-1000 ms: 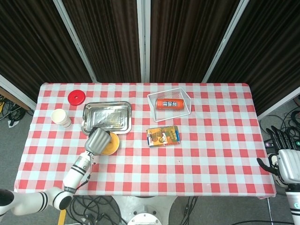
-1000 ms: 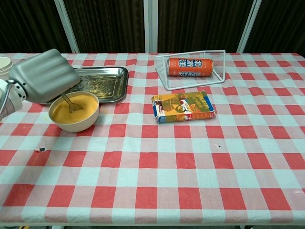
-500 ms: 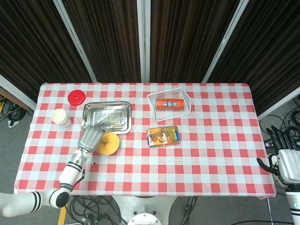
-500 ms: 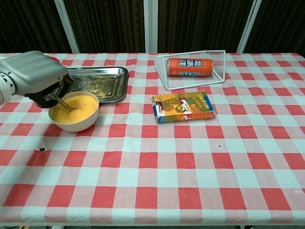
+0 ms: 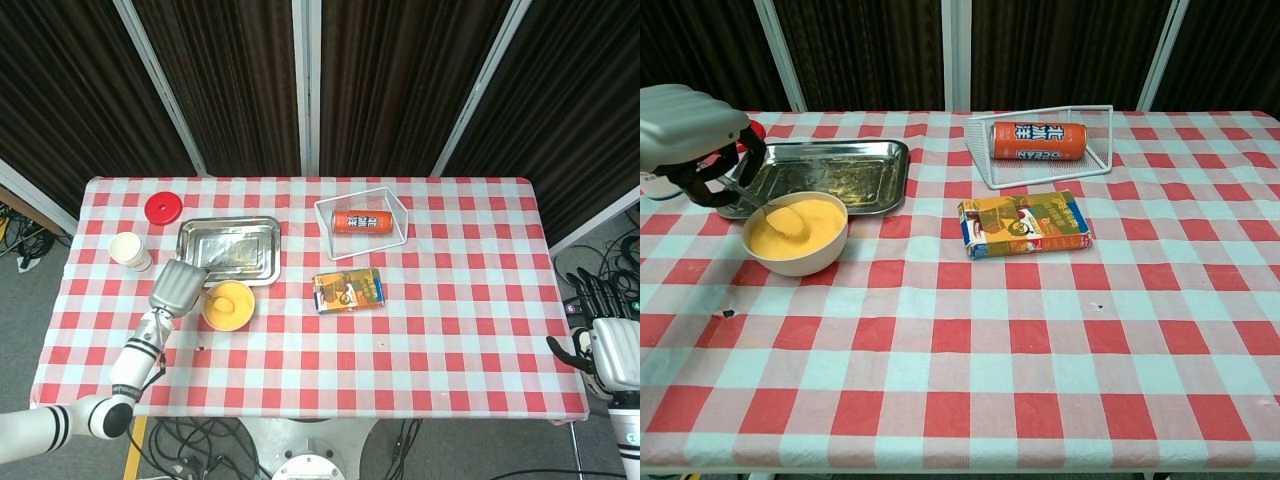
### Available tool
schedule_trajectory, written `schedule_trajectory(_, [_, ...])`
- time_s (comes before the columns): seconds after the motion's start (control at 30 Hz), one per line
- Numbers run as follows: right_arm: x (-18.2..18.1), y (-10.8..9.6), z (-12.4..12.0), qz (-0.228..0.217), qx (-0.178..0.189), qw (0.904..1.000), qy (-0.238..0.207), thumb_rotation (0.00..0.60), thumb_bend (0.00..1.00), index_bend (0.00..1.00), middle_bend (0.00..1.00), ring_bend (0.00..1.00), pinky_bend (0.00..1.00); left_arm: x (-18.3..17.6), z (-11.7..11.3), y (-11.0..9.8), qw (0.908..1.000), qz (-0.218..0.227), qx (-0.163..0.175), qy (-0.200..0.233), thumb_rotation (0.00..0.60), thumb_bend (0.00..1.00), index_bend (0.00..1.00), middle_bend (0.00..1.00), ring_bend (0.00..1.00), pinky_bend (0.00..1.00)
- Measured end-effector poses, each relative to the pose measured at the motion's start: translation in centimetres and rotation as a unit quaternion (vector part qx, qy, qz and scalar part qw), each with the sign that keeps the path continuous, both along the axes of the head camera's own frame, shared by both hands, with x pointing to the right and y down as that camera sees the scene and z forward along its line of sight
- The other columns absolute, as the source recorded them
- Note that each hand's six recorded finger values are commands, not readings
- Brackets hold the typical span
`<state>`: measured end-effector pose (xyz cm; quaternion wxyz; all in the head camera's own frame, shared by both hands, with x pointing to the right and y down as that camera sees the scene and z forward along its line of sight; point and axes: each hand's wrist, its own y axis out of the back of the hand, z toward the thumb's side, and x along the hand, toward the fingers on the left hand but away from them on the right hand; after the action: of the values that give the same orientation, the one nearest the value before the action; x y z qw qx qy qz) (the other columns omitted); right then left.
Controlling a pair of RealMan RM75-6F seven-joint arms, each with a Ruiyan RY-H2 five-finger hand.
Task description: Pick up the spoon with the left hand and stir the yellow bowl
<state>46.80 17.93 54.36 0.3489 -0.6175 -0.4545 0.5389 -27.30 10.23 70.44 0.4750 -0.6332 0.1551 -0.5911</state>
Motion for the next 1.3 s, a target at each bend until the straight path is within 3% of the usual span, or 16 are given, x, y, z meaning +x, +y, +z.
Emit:
schedule_trajectory(0.2, [0.0,0.1,-0.1,0.0,0.001,1.0,0.001,0.6,0.16,0.0,0.0,0.0,0.0,0.4,-0.3,-0.1,0.9994,0.027,0.016,-0.018,0.6,0.42,0.66,0.91,0.88,0.95])
schedule_trajectory(0.37, [-0.1,0.1,-0.1,0.0,0.001,1.0,0.001,0.6,0.16,0.0,0.0,0.0,0.0,1.0,-1.2,-0.5,0.99,0.086,0.082,-0.075,0.6,0.42,0.66,0.91,0.88,0.95])
schedule_trajectory(0.6, [-0.1,0.1,-0.2,-0.001,0.002,1.0,0.001,0.6,0.16,0.0,0.0,0.0,0.0,2.6,-2.2,0.3,0.9608,0.173,0.163,-0.143,0.6,0.42,0.66,0.91,0.88,0.95])
schedule_trajectory(0.73, [-0.1,0.1,-0.2,-0.001,0.002,1.0,0.0,0.6,0.16,0.0,0.0,0.0,0.0,3.4,-2.1,1.1,0.9385,0.216,0.199,-0.181,0.6,0.43,0.66,0.91,0.88,0.95])
schedule_trajectory(0.93, [0.0,0.2,-0.3,0.0,0.002,1.0,0.0,0.6,0.16,0.0,0.0,0.0,0.0,4.3,-2.1,1.7,0.9169,0.245,0.222,-0.224,0.6,0.43,0.66,0.91,0.88,0.95])
schedule_trajectory(1.03, [0.0,0.2,-0.3,0.0,0.003,1.0,0.0,0.6,0.16,0.0,0.0,0.0,0.0,4.7,-2.1,1.9,0.9104,0.25,0.227,-0.24,0.6,0.43,0.66,0.91,0.88,0.95])
schedule_trajectory(1.13, [-0.1,0.2,-0.3,-0.001,0.003,1.0,-0.002,0.6,0.16,0.0,0.0,0.0,0.0,4.9,-2.1,2.0,0.9082,0.244,0.226,-0.254,0.6,0.43,0.66,0.91,0.88,0.95])
schedule_trajectory(1.3, [0.0,0.2,-0.4,-0.001,0.004,1.0,-0.001,0.6,0.16,0.0,0.0,0.0,0.0,5.6,-2.5,1.9,0.9119,0.223,0.223,-0.263,0.6,0.43,0.67,0.91,0.89,0.95])
